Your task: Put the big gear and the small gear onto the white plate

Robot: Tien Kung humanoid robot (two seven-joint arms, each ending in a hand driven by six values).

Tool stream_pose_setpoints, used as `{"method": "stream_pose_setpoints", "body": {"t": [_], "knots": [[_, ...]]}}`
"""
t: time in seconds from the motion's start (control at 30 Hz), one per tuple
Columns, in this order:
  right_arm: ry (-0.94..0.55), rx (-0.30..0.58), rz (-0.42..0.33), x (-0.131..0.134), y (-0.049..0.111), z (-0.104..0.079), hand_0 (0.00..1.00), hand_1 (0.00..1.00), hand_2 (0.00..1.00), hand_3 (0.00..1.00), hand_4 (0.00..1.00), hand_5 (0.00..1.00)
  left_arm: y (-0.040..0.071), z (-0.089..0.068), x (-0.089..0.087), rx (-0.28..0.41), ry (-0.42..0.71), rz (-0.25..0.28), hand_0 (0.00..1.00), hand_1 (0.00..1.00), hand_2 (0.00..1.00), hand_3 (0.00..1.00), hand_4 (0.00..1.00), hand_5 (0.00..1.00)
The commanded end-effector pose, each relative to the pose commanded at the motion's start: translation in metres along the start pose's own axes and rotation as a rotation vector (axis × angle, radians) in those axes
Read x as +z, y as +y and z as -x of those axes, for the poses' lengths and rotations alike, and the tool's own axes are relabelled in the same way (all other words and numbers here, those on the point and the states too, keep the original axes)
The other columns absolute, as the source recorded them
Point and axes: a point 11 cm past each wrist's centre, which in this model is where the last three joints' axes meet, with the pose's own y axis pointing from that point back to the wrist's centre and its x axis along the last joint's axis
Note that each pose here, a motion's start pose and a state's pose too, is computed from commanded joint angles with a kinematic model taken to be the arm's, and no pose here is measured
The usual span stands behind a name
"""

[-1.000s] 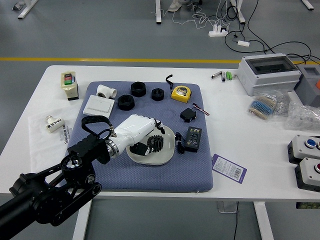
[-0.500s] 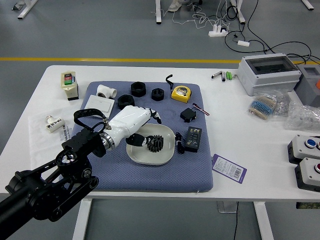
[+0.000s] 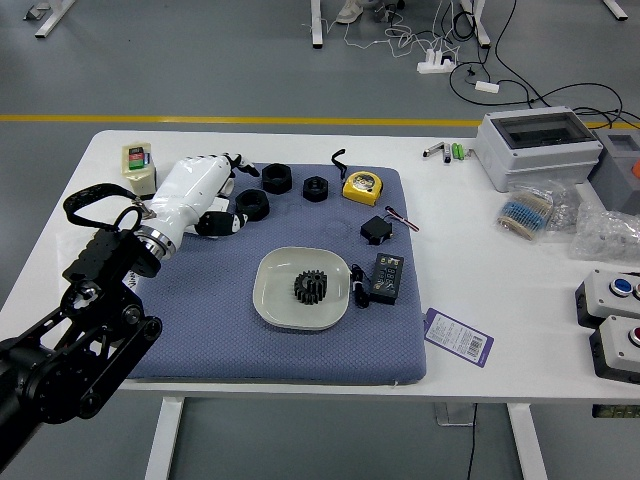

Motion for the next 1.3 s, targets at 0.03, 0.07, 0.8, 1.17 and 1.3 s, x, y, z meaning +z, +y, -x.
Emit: {"method": "stream_pose_setpoints", "body": {"t": [0.03,0.07,0.8,1.17,1.3], "knots": [[0.001,0.0,0.0,0.0,0.0,0.0,0.626,0.645,0.743,0.551,0.752,0.707,0.001,-0.006,-0.006,0.03,0.011,-0.016,0.49,0.65,0.737,0.656,0.789,0.082],[0.001,0.0,0.0,0.0,0.0,0.0,0.626,0.645,0.743,0.551,0.752,0.707,0.002,-0.009,-0.01,0.05,0.019,-0.026,0.492,0.651,0.741,0.66,0.796,0.086],[-0.001,0.001,0.007,0.005,0.0,0.0,0.626,0.645,0.742,0.55,0.751,0.706,0.04,-0.018,-0.094,0.165,0.239,-0.289,0.526,0.632,0.708,0.641,0.772,0.223],[0.002,0.002,0.013,0.008,0.0,-0.001,0.626,0.644,0.742,0.55,0.752,0.707,0.056,0.001,-0.105,0.165,0.577,-0.328,0.585,0.664,0.756,0.669,0.759,0.255],[0.001,0.003,0.013,0.008,0.0,-0.001,0.626,0.645,0.742,0.55,0.752,0.707,0.058,0.006,-0.105,0.174,0.744,-0.332,0.654,0.678,0.776,0.678,0.752,0.339]]}}
